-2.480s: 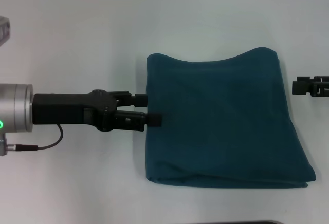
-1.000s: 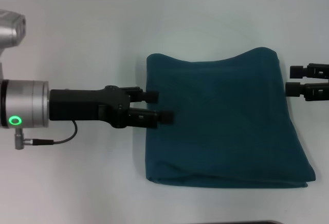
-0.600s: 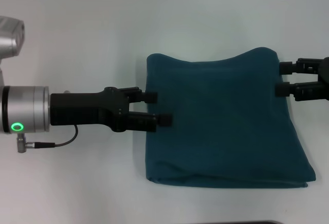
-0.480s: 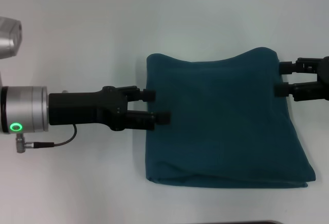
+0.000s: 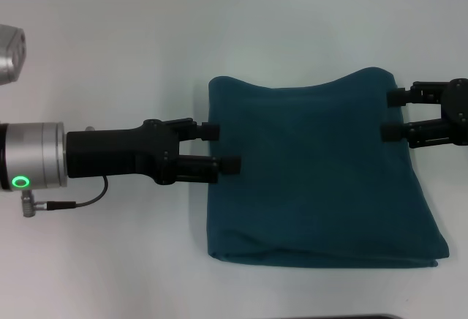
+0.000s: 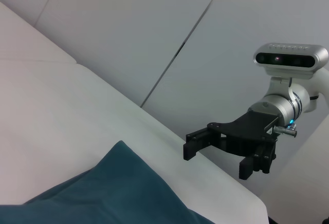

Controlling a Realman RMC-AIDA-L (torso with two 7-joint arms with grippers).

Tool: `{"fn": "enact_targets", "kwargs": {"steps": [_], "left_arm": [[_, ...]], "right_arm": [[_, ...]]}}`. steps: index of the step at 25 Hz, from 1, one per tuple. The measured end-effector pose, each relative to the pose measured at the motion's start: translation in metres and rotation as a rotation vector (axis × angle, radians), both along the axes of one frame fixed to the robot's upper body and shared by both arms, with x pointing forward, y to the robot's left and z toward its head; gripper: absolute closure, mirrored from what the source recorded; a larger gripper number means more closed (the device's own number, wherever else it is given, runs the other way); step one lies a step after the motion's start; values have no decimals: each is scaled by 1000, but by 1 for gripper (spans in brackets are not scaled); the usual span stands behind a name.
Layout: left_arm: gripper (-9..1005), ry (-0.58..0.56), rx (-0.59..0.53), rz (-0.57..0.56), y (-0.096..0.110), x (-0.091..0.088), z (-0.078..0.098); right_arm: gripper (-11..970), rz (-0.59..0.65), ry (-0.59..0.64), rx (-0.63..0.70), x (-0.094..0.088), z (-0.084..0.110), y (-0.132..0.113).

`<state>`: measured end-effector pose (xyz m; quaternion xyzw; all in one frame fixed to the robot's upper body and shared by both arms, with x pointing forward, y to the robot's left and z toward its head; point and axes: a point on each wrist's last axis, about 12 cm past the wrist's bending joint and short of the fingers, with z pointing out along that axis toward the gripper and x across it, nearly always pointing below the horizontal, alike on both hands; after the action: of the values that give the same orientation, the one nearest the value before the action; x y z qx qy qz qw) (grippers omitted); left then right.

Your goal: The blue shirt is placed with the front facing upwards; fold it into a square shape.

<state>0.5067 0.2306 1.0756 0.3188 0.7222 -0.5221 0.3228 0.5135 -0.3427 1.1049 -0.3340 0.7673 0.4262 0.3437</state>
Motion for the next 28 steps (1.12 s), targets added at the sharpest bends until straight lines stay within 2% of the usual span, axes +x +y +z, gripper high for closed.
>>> {"fn": "enact_targets", "kwargs": {"steps": [28], "left_arm": [[78,13,-9,-8,0,-2,0]], "right_arm": [[43,2,3,6,-1,-2,3]]}}
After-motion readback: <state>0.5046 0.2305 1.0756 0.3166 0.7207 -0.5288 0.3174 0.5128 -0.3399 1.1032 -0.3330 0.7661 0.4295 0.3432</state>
